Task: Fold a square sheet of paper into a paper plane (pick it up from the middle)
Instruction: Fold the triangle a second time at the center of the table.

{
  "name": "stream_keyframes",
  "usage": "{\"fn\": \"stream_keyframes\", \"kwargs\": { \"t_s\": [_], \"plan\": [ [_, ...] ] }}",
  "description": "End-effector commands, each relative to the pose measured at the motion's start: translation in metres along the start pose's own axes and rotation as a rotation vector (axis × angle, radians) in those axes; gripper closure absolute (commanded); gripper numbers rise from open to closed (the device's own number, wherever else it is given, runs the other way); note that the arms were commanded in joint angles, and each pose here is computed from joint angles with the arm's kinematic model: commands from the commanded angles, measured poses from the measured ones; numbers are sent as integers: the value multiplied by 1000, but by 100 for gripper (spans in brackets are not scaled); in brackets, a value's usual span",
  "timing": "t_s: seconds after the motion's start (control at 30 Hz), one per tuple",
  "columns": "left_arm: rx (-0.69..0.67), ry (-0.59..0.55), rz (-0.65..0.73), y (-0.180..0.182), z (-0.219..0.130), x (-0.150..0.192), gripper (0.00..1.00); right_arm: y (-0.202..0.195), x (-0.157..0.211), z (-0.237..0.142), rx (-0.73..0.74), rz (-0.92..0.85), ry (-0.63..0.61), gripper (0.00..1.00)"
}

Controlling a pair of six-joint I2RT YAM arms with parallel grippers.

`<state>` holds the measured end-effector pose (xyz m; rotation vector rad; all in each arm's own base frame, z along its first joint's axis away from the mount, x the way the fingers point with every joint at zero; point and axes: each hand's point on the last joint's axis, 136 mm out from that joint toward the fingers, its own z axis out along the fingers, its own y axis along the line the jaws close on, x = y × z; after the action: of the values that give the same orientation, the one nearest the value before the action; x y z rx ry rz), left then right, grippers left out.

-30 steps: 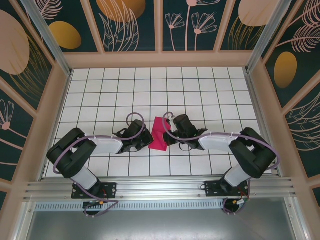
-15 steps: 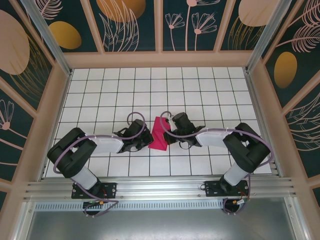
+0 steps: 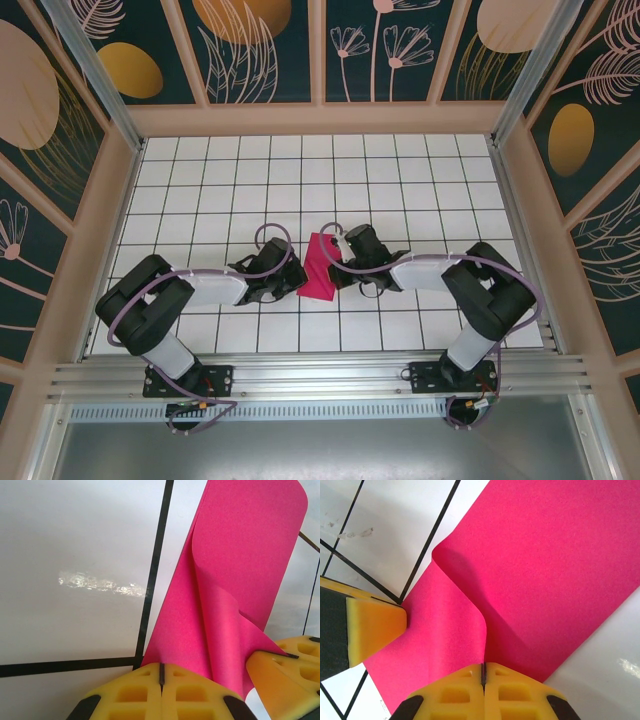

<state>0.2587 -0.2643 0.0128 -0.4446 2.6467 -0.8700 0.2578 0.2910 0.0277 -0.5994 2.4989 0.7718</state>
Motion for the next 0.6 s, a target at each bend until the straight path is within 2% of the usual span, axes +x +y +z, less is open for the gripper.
{"fn": "stream_keyframes", "kwargs": {
  "t_s": [0.0, 0.57],
  "plan": [
    [-166, 28, 14, 42, 4, 10, 100, 1, -9, 1, -10, -21, -7, 99],
    [-183, 33, 24, 46, 7, 11, 100, -8, -3, 9, 6, -16, 23, 98]
  ]
}}
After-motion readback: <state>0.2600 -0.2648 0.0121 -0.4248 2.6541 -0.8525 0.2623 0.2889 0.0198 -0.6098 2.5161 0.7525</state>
